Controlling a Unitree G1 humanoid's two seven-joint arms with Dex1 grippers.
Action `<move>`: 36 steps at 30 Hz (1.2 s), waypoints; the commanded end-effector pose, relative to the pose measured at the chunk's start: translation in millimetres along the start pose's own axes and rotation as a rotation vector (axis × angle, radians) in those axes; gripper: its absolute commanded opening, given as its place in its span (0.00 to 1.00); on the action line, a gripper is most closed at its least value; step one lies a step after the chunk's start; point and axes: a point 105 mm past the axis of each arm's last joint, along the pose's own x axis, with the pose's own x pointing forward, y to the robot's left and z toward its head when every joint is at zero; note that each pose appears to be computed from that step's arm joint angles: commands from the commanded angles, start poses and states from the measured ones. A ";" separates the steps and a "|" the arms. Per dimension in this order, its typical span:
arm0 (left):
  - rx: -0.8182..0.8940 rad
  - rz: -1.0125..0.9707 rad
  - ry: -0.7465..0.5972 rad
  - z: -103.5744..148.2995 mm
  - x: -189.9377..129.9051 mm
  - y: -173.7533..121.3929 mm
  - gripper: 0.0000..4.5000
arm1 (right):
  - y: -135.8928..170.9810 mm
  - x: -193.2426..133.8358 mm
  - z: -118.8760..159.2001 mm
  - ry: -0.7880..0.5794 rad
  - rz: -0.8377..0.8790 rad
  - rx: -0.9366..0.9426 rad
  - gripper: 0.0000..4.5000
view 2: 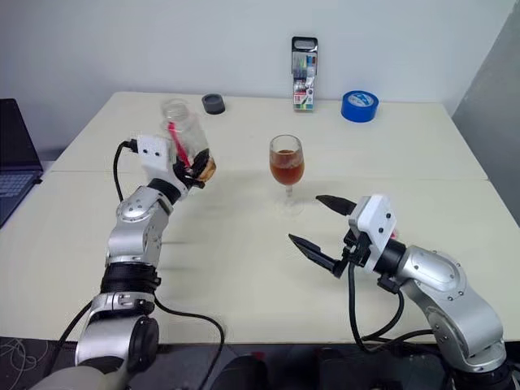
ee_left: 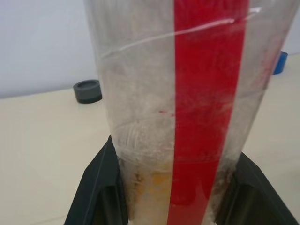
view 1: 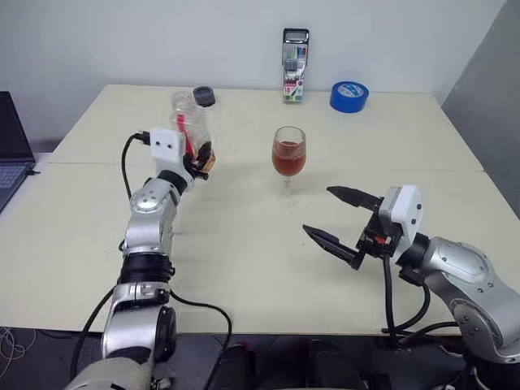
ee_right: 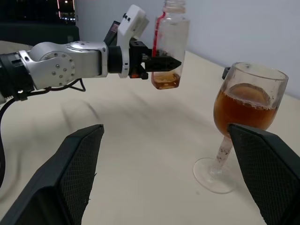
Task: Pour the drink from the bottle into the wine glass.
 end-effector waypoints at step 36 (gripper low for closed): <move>-0.039 -0.004 0.145 -63.3 -56.2 1.8 1.00 | -21.1 -17.5 -9.4 0.047 -0.286 0.056 1.00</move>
